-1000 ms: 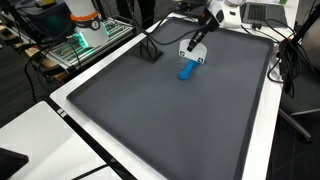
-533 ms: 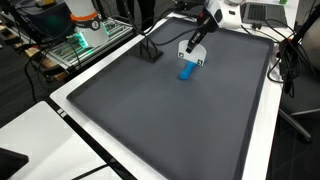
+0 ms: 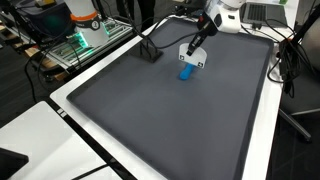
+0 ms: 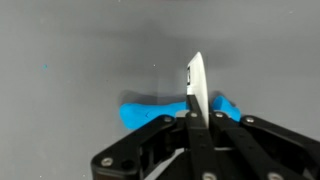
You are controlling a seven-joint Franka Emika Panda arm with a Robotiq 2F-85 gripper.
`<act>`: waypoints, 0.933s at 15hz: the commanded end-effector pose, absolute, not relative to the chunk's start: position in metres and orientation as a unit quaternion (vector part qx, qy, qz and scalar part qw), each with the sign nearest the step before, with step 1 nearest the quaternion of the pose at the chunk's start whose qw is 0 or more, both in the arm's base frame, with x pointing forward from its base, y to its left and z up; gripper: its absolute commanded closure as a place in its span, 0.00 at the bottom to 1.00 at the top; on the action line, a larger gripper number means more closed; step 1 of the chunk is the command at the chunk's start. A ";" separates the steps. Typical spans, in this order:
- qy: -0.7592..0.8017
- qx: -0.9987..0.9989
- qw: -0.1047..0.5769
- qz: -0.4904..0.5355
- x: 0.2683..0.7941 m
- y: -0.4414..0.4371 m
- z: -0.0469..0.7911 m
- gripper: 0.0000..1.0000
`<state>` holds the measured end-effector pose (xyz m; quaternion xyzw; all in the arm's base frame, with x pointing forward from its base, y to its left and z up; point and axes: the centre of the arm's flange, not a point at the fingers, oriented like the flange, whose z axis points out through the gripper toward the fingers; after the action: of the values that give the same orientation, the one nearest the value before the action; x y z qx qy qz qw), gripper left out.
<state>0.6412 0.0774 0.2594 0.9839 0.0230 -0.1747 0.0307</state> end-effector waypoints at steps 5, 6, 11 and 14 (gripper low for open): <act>0.031 0.985 0.038 -0.168 0.646 0.078 0.241 0.99; 0.032 0.984 0.040 -0.170 0.645 0.079 0.238 0.99; 0.039 0.982 0.041 -0.182 0.641 0.083 0.222 0.99; 0.041 0.980 0.042 -0.188 0.639 0.084 0.216 0.99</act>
<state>0.6414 0.0822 0.2388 0.9824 0.0313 -0.1799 0.0384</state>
